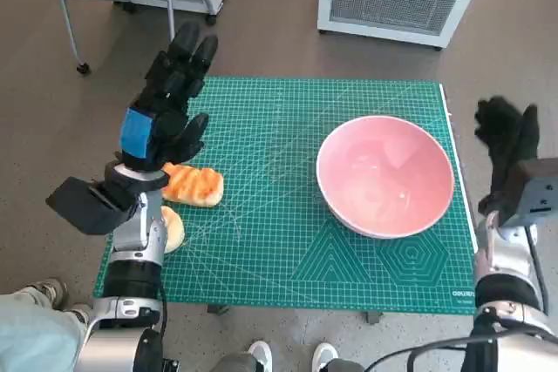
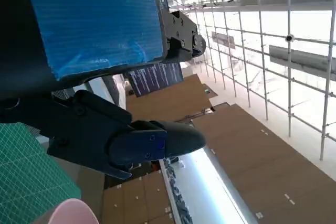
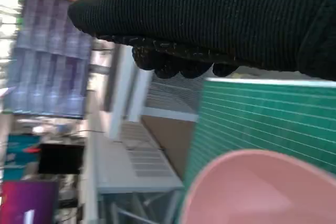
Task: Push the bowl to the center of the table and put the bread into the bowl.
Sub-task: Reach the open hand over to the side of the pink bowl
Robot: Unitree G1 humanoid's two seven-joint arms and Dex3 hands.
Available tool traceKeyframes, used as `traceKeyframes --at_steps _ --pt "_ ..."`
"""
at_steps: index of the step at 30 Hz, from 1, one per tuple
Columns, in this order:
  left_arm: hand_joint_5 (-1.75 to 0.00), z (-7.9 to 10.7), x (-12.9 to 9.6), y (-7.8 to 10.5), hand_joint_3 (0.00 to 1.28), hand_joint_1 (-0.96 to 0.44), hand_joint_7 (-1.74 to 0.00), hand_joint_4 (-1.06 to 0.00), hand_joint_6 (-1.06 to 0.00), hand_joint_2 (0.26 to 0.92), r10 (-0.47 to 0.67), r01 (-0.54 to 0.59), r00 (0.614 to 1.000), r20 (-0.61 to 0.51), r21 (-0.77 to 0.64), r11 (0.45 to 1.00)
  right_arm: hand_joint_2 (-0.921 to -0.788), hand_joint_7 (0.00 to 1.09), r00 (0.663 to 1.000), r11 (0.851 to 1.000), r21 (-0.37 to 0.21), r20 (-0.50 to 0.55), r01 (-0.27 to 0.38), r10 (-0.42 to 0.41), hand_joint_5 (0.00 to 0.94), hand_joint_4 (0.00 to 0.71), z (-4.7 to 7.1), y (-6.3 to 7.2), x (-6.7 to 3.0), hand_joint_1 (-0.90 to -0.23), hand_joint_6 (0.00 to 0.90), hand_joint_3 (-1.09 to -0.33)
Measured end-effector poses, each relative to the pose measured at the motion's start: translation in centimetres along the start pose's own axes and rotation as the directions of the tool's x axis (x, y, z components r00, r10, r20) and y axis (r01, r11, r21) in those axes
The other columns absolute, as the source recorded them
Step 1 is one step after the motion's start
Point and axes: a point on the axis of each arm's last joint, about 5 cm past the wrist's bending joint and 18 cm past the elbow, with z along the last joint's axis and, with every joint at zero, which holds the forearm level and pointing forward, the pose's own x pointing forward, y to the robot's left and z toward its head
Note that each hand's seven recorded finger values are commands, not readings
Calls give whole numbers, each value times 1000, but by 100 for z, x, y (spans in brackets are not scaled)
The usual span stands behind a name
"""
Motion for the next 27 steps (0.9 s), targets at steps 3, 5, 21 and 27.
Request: traceKeyframes --at_steps 3,5,21,27 --pt "-1 9 2 9 431 -706 -4 -188 -207 921 5 -5 1000 3 4 1000 -921 499 999 1000 31 -47 -3 4 9 247 -65 41 -33 -682 81 -792" --pt "0 16 6 14 432 -706 -2 -188 -205 921 6 -6 1000 7 7 1000 -921 494 997 999 51 -71 -7 11 10 250 -98 79 -48 -686 87 -785" --pt "-1 55 14 66 436 -707 0 -185 -198 921 13 -13 1000 13 33 999 -921 422 980 982 180 -174 -64 96 16 290 -231 492 -129 -711 156 -774" --pt "-1 61 14 77 439 -702 0 -184 -197 921 15 -16 1000 14 38 999 -921 396 976 964 252 -177 -82 129 10 287 -226 642 -137 -713 160 -755"
